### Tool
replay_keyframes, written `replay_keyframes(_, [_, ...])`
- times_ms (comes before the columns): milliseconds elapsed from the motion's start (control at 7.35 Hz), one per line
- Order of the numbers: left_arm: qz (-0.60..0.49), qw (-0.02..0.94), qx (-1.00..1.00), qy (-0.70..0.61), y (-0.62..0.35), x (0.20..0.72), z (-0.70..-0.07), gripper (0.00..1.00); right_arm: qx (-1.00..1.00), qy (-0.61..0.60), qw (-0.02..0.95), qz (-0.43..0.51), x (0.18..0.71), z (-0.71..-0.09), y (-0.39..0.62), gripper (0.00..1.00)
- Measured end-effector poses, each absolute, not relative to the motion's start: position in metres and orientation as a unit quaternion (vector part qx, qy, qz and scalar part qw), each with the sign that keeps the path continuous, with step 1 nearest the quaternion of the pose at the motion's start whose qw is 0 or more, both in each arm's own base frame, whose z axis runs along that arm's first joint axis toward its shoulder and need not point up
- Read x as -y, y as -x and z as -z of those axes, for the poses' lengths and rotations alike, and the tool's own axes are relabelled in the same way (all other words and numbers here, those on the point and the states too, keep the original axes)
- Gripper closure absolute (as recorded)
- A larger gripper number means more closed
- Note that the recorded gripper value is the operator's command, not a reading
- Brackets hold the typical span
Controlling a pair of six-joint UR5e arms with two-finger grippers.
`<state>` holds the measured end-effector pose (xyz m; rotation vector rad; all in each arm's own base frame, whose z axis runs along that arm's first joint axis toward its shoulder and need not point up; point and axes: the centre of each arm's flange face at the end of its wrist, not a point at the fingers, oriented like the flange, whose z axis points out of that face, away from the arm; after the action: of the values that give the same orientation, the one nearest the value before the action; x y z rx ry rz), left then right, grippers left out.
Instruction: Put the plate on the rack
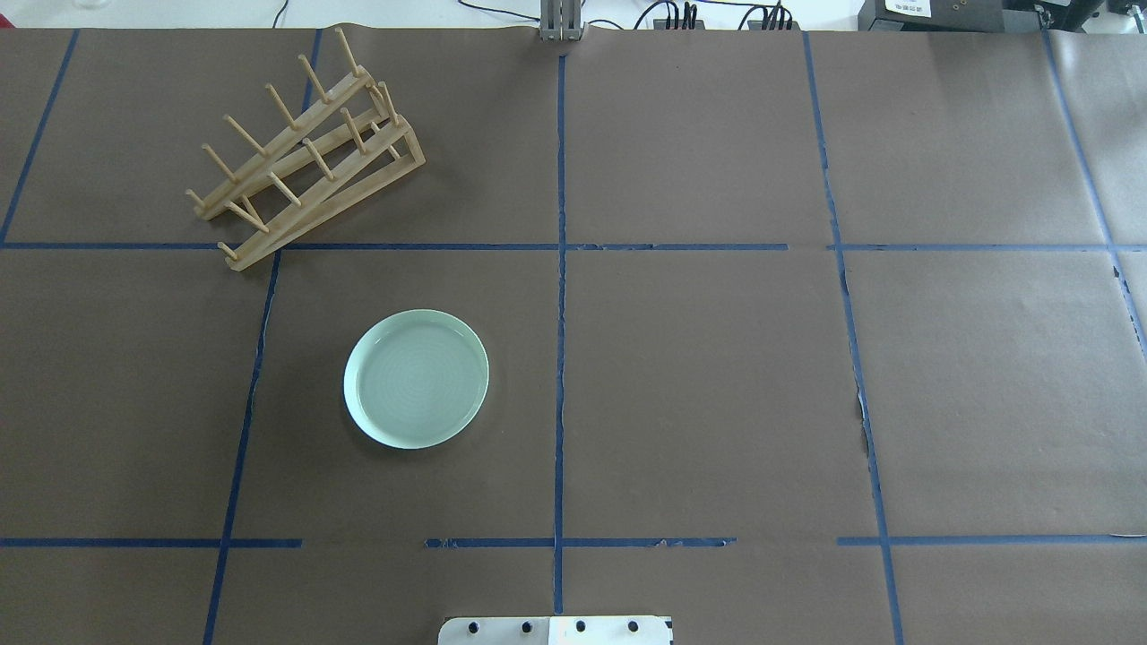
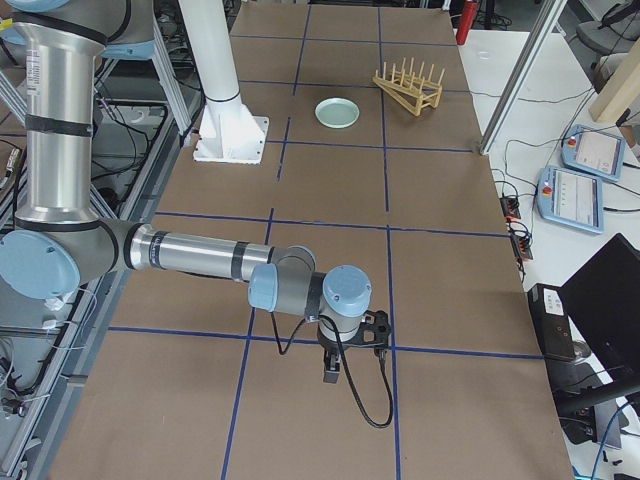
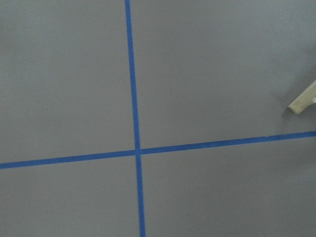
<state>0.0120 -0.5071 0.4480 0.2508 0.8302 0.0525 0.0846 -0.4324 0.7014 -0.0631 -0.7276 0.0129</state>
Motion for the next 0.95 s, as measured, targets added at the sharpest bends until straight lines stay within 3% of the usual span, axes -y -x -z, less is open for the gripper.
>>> replay_keyframes(408, [-0.05, 0.9, -0.411, -0.137, -0.101, 0.479, -0.364, 0.0, 0.356, 0.031, 0.934, -0.006, 0.432, -0.701, -0.084, 0.0])
replay_keyframes(952, [-0.011, 0.904, -0.427, -0.033, -0.276, 0.468, -0.226, 0.0, 0.356, 0.031, 0.934, -0.006, 0.432, -0.701, -0.084, 0.0])
